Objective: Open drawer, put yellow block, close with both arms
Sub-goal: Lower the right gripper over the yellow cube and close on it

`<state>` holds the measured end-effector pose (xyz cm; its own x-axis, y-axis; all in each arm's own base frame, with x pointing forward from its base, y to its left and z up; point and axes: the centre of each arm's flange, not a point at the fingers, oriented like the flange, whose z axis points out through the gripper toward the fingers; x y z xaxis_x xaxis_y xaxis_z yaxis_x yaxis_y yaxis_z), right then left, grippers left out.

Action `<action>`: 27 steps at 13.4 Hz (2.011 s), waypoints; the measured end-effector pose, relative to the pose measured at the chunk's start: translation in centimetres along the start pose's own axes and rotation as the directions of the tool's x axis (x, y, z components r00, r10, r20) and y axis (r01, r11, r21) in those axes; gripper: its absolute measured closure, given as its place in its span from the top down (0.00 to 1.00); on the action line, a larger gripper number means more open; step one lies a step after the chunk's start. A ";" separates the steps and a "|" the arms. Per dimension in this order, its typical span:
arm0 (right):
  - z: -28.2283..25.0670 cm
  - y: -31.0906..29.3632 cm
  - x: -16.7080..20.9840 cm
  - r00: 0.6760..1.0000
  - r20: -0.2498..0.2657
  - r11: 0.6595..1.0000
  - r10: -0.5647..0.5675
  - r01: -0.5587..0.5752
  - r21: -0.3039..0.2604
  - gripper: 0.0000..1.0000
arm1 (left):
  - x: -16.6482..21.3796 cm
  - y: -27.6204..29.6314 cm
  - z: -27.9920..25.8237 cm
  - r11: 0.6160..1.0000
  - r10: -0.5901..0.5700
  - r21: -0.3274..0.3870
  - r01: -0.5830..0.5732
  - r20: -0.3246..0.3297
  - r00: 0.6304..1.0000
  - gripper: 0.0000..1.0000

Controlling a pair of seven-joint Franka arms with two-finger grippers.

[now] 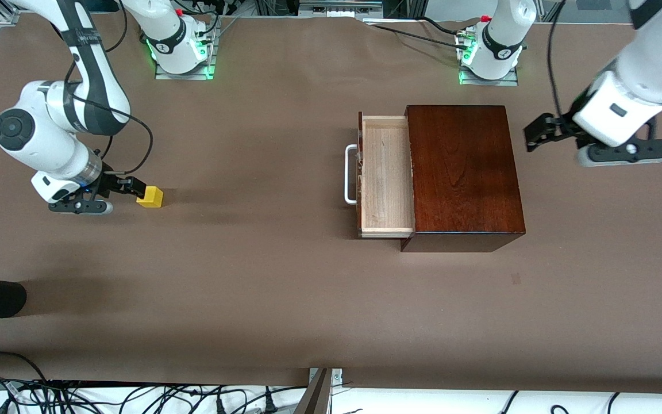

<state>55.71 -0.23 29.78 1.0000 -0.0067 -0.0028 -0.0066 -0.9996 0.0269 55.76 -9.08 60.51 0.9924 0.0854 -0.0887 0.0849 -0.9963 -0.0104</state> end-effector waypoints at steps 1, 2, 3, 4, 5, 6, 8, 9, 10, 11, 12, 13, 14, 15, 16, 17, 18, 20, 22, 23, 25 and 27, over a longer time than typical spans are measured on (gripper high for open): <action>0.9 0.0 -0.1 1.000 -0.004 1.000 0.000 0.000 -0.001 1.00 | -0.3 -0.7 -0.1 1.000 -0.001 -0.002 0.001 0.000 1.000 1.00; 1.7 0.0 -0.3 1.000 -0.002 1.000 -0.001 0.001 -0.002 1.00 | -0.5 -1.0 -0.3 1.000 -0.005 -0.004 0.005 -0.002 1.000 1.00; 2.3 0.0 -0.4 1.000 0.002 1.000 -0.001 0.001 -0.003 1.00 | -0.6 -1.3 -0.6 1.000 -0.008 -0.007 0.008 -0.006 1.000 1.00; 2.9 -0.1 -0.5 1.000 0.007 1.000 -0.002 0.002 -0.004 1.00 | -0.7 -1.5 -0.7 1.000 -0.012 -0.008 0.012 -0.010 1.000 1.00; 3.5 -0.1 -0.6 1.000 0.010 1.000 -0.004 0.004 -0.005 1.00 | -0.7 -1.7 -0.8 1.000 -0.015 -0.009 0.015 -0.012 1.000 1.00; 4.0 -0.3 -0.6 1.000 0.011 1.000 -0.008 0.008 -0.005 1.00 | -0.6 -1.8 -0.8 1.000 -0.017 -0.010 0.016 -0.017 1.000 1.00; 5.3 -0.7 -0.9 1.000 0.009 1.000 -0.017 0.017 -0.005 1.00 | -0.2 -1.9 -1.1 1.000 -0.020 -0.018 0.019 -0.047 0.999 1.00; 6.0 -0.8 -1.1 1.000 0.005 1.000 -0.020 0.020 -0.006 1.00 | 0.1 -2.2 -1.3 0.999 -0.027 -0.025 0.025 -0.076 0.997 1.00; 6.7 -0.9 -1.4 1.000 0.002 1.000 -0.023 0.023 -0.006 1.00 | 0.6 -2.8 -1.6 0.999 -0.035 -0.032 0.031 -0.103 0.994 1.00; 7.3 -0.9 -1.7 1.000 0.002 1.000 -0.025 0.025 -0.007 1.00 | 0.9 -3.6 -1.8 0.999 -0.037 -0.036 0.033 -0.121 0.992 1.00; 7.9 -0.8 -1.9 1.000 0.001 1.000 -0.027 0.027 -0.008 1.00 | 1.1 -4.3 -1.9 0.999 -0.042 -0.038 0.038 -0.131 0.990 1.00; 8.4 -0.8 -2.1 1.000 -0.001 0.999 -0.031 0.031 -0.008 1.00 | 1.2 -4.6 -1.9 0.998 -0.045 -0.038 0.040 -0.135 0.990 1.00; 8.8 -0.8 -2.3 0.999 -0.003 0.999 -0.034 0.034 -0.009 1.00 | 1.3 -4.6 -1.8 0.998 -0.045 -0.038 0.040 -0.134 0.990 1.00; 9.2 -0.8 -2.4 0.999 -0.004 0.999 -0.036 0.036 -0.010 1.00 | 1.4 -4.6 -1.7 0.998 -0.045 -0.038 0.040 -0.134 0.990 1.00; 9.6 -0.8 -2.5 0.999 -0.006 0.999 -0.037 0.037 -0.010 1.00 | 1.5 -4.6 -1.6 0.998 -0.046 -0.037 0.041 -0.134 0.990 1.00; 9.9 -0.8 -2.6 0.999 -0.008 0.999 -0.038 0.038 -0.011 1.00 | 1.8 -4.7 -1.5 0.998 -0.048 -0.038 0.043 -0.139 0.989 1.00; 10.3 -0.8 -2.7 0.999 -0.007 0.999 -0.039 0.039 -0.011 1.00 | 2.0 -4.8 -1.4 0.998 -0.052 -0.040 0.046 -0.150 0.987 1.00; 10.8 -0.8 -2.9 0.999 -0.006 0.999 -0.040 0.040 -0.012 0.95 | 2.4 -5.1 -1.3 0.998 -0.057 -0.042 0.051 -0.159 0.986 1.00; 11.1 -0.8 -3.0 0.999 -0.012 0.999 -0.041 0.040 -0.013 0.71 | 2.4 -5.4 -1.3 0.998 -0.061 -0.042 0.055 -0.161 0.985 1.00; 11.4 -0.8 -3.2 0.999 -0.015 0.999 -0.041 0.041 -0.013 0.62 | 2.4 -5.4 -1.3 0.998 -0.061 -0.042 0.055 -0.161 0.985 1.00; 11.4 -0.8 -3.3 0.999 -0.020 0.999 -0.041 0.040 -0.013 0.56 | 2.5 -5.4 -1.3 0.998 -0.061 -0.042 0.055 -0.162 0.985 1.00; 11.4 -0.8 -3.3 0.999 -0.020 0.999 -0.041 0.041 -0.013 0.56 | 2.6 -5.4 -1.2 0.998 -0.061 -0.042 0.055 -0.160 0.985 1.00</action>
<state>52.35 0.30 18.40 0.9993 0.0350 0.0160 0.0343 -0.9986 0.0395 57.96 -3.47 61.50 0.9868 0.1449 0.0724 0.1434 -0.9893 0.0262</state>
